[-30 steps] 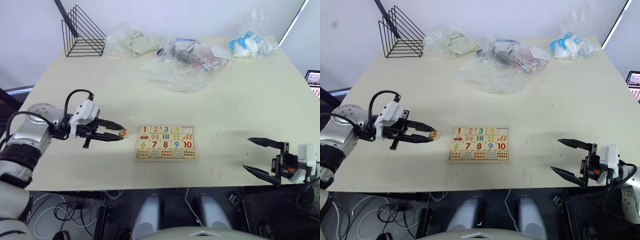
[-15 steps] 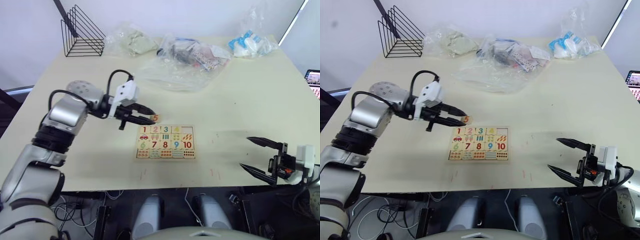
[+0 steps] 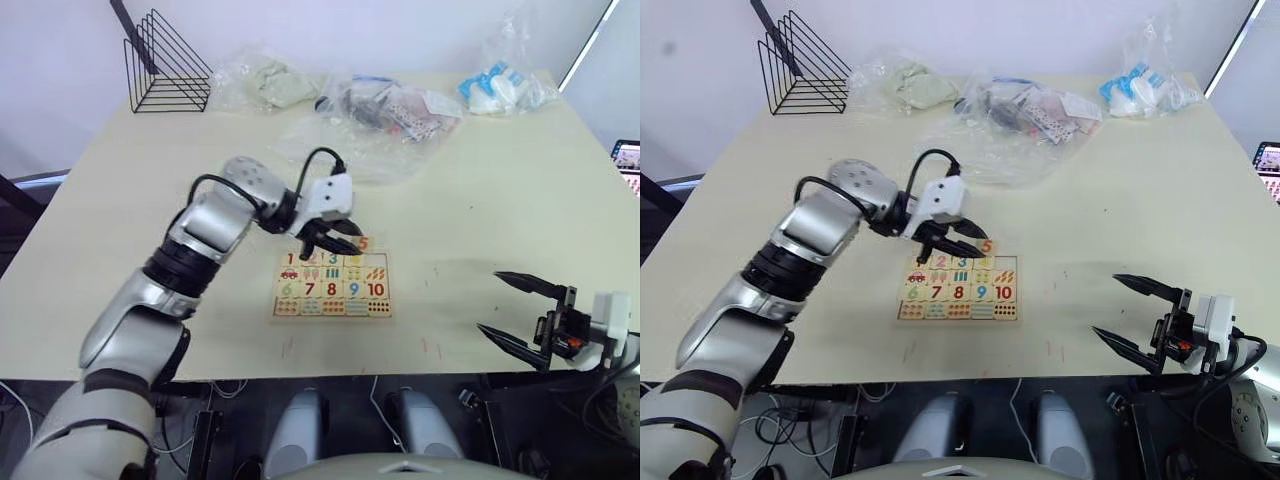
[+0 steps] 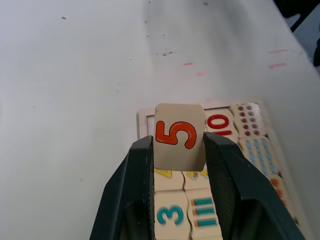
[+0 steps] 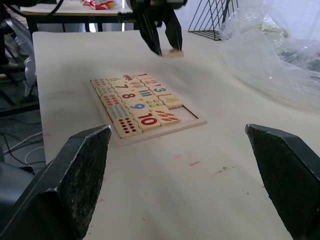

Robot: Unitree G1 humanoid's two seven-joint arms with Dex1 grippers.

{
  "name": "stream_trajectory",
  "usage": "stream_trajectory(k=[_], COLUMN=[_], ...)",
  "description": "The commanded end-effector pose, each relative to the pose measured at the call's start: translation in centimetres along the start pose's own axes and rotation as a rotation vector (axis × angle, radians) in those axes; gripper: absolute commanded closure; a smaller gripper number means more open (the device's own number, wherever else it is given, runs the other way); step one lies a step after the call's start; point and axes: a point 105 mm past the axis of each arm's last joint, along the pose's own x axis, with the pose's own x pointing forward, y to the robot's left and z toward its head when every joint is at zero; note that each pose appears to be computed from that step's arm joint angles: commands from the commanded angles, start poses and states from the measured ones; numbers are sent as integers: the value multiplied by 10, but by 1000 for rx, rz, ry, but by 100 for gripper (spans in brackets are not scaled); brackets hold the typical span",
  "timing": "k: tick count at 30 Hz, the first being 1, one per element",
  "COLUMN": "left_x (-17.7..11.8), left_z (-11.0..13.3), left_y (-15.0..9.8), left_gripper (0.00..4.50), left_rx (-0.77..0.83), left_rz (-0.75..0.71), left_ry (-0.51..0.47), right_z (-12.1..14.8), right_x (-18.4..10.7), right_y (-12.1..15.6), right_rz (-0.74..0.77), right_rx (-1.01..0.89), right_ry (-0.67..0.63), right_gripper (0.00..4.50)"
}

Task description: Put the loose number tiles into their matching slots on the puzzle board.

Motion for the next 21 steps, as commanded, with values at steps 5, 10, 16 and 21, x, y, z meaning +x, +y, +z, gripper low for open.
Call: stream_trajectory(k=[5,10,16,21], left_x=[7,16,25,30], left_z=[12,13,16,14], left_y=[9,16,19,16], left_gripper=[356,356,356,356], left_rx=[4,-42,-82,-68], left_rz=[31,48,42,21], left_ry=[84,167,221,263], right_z=[10,9,9,9], right_x=[-2,-1,-1,-1], right_y=[0,0,0,2], right_rz=[-20,-25,-30,-36], right_rx=[-48,-51,-52,-53], right_ry=[-20,-22,-23,-24], right_gripper=[0,0,0,0])
